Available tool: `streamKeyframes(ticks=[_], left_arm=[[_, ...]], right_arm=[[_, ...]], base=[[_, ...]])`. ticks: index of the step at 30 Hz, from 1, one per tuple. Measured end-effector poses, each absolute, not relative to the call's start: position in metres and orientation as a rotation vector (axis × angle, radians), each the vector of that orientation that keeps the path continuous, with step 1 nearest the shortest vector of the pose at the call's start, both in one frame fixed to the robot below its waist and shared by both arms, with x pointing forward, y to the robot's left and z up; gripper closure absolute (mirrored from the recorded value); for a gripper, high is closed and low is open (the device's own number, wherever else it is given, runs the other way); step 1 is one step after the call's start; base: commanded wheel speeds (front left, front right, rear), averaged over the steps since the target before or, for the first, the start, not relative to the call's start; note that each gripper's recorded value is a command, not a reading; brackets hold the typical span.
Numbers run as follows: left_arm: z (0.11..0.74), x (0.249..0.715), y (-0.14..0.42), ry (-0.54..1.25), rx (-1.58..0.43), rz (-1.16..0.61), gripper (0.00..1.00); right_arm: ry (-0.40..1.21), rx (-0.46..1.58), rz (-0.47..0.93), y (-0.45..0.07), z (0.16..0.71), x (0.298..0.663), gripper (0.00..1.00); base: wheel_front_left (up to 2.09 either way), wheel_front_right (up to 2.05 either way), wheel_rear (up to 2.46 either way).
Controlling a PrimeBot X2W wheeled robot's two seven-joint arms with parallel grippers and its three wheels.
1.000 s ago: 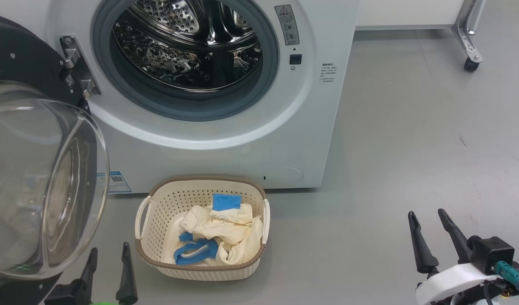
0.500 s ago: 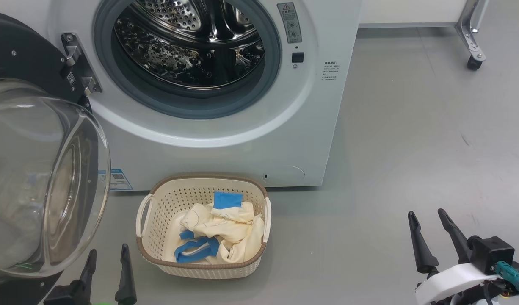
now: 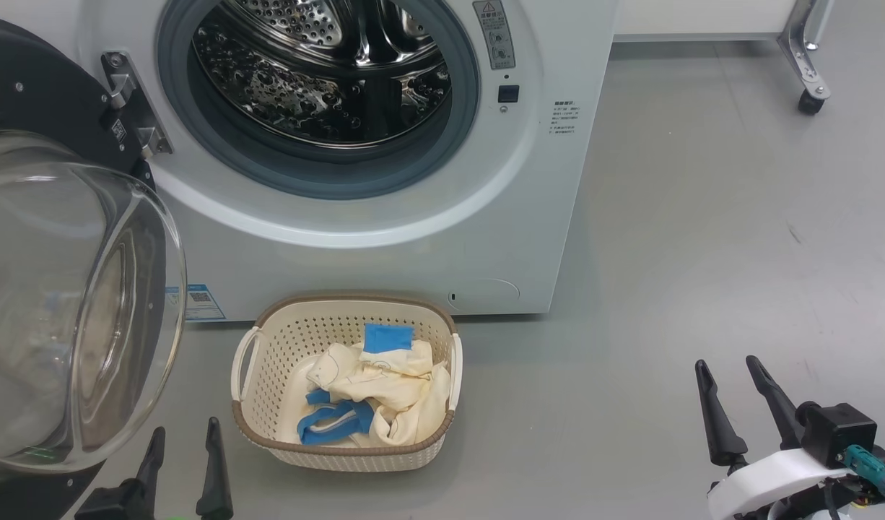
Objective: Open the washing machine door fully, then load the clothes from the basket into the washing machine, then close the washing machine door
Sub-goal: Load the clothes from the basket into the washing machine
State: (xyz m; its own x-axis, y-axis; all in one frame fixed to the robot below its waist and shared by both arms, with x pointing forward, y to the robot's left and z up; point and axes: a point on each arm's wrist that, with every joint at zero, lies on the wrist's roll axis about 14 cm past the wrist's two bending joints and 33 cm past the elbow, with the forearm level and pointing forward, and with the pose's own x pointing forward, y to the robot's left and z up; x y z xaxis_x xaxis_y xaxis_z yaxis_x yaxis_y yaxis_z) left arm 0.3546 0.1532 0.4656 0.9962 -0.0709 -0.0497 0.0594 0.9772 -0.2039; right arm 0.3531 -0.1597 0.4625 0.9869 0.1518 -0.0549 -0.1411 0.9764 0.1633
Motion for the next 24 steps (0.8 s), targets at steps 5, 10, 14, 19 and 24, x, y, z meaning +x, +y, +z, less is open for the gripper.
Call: streamKeyframes(ticks=[5, 10, 14, 19, 24], left_arm=[[0.4637, 0.3548, 0.1533, 0.063, -0.207, -0.066, 0.0], [0.4622, 0.3551, 0.1536, 0.067, -0.209, -0.065, 0.0], [0.4612, 0.3554, 0.1535, 0.07, -0.21, -0.064, 0.0], [0.4604, 0.3561, 0.1538, 0.073, -0.21, -0.063, 0.0], [0.46, 0.3563, 0.1554, 0.073, -0.209, -0.058, 0.0]], right_arm=[[0.072, 0.16, 0.148, -0.1596, 0.461, 0.3535, 0.0], [0.077, 0.161, 0.148, -0.1593, 0.4595, 0.3539, 0.0], [0.08, 0.162, 0.148, -0.1591, 0.4583, 0.3542, 0.0], [0.084, 0.162, 0.148, -0.1589, 0.457, 0.3547, 0.0], [0.086, 0.162, 0.149, -0.1584, 0.4564, 0.3551, 0.0]], base=[[0.27, -0.27, 0.0], [0.49, -0.49, 0.0], [0.67, -0.67, 0.0], [0.86, -0.86, 0.0], [1.02, -1.02, 0.0]])
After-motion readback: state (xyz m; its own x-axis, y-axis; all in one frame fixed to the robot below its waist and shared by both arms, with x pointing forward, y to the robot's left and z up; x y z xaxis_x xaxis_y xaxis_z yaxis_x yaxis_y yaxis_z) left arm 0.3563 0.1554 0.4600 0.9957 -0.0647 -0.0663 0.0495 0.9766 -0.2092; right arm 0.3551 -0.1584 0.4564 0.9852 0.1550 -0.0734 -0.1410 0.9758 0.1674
